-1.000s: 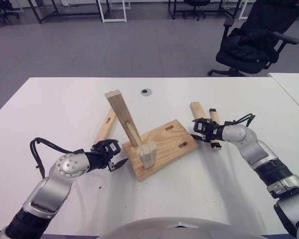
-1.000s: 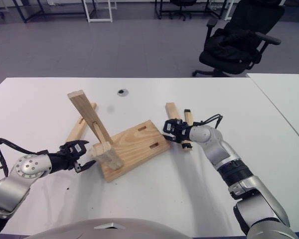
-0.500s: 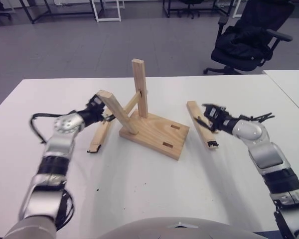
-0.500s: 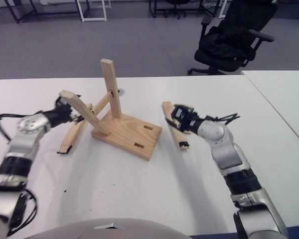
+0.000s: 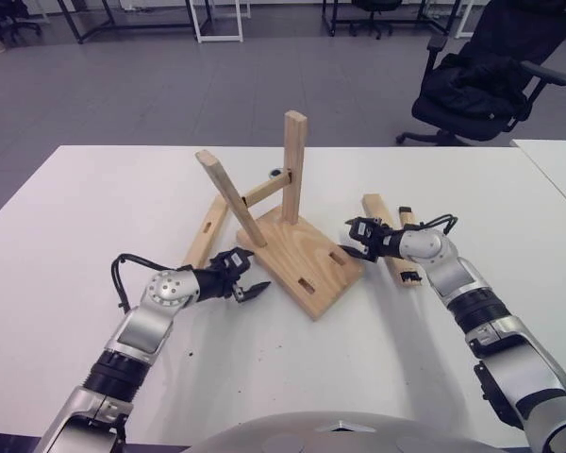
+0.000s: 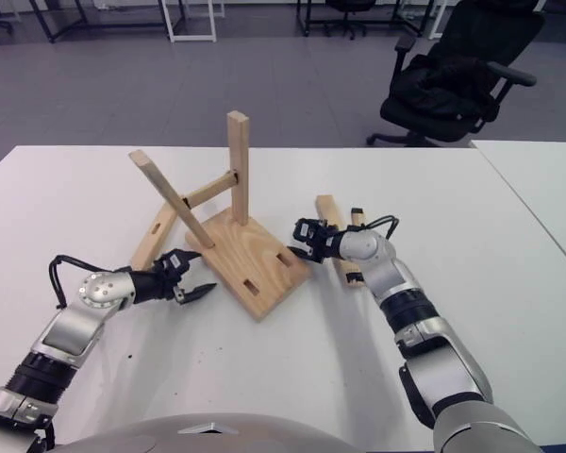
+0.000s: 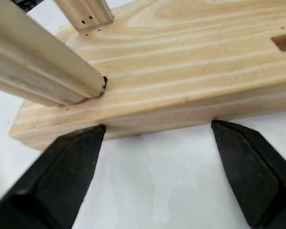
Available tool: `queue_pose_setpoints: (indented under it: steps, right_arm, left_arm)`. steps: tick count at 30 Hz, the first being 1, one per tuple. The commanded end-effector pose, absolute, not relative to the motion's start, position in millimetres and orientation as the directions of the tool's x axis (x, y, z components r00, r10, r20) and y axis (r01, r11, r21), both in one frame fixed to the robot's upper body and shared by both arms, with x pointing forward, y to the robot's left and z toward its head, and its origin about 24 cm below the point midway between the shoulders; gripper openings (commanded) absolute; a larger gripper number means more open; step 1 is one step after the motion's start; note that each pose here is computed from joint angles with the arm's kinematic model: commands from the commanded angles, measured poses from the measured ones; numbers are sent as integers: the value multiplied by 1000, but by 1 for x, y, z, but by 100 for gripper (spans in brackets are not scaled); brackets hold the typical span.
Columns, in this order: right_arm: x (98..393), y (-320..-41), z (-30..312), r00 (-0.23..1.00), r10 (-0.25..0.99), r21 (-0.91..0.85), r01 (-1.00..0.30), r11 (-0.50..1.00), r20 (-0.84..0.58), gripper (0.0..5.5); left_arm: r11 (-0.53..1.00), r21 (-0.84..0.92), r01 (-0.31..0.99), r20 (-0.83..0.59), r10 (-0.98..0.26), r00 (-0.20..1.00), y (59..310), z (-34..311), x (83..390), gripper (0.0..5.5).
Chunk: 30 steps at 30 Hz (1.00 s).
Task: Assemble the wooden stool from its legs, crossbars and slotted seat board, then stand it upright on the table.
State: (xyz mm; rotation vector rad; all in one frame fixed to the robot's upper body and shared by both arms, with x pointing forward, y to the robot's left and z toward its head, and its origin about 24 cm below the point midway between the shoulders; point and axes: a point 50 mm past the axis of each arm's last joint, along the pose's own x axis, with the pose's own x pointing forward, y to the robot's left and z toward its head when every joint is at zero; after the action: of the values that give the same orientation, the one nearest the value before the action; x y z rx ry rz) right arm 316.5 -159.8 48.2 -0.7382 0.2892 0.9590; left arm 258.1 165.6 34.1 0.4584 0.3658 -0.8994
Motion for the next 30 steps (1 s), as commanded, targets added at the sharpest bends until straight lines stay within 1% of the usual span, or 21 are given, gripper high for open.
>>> queue_pose_setpoints:
  steps: [1,3,6,7,9,11,13,14,15,18,20,24,27,30]
  right_arm:
    - [299,-159,45,519,665,-407,-850,335,-536,309]
    - [292,-154,45,516,678,-390,-852,349,-523,309]
    - [285,-148,42,539,672,-375,-841,390,-508,309]
    - [287,-149,43,577,648,-394,-816,423,-497,309]
    - [295,-159,53,661,599,-421,-751,509,-453,309]
    - [304,-177,69,782,511,-411,-622,666,-357,309]
    - [311,-204,78,883,368,-359,-457,814,-290,309]
    - [312,-219,78,913,294,-321,-379,868,-283,309]
    - [311,-229,77,926,247,-294,-330,897,-285,309]
    - [304,-239,62,924,196,-208,-273,939,-328,309]
    - [302,-244,54,926,149,-160,-215,963,-348,309]
    - [300,-246,42,912,119,-67,-157,985,-392,309]
    - [297,-243,32,890,122,-49,-159,986,-440,309]
    - [295,-240,27,873,128,-32,-162,986,-471,309]
  left_arm:
    - [566,217,795,-530,-616,583,160,15,264,412]
    - [559,224,798,-503,-635,586,155,17,266,412]
    - [603,241,760,-463,-617,636,150,14,276,412]
    - [610,249,752,-454,-613,647,149,14,277,412]
    - [644,266,717,-423,-590,687,155,18,276,412]
    - [694,290,660,-368,-555,746,164,30,273,412]
    - [737,292,610,-308,-531,790,167,43,268,412]
    - [761,284,583,-275,-518,810,168,49,264,412]
    - [778,276,564,-253,-507,824,168,54,261,412]
    - [842,256,475,-194,-436,879,176,66,259,412]
    - [861,249,444,-181,-409,894,178,69,260,412]
    - [867,219,448,-179,-415,892,170,67,256,412]
    - [862,213,460,-183,-427,885,165,66,255,412]
    - [861,221,458,-189,-423,886,167,66,257,412]
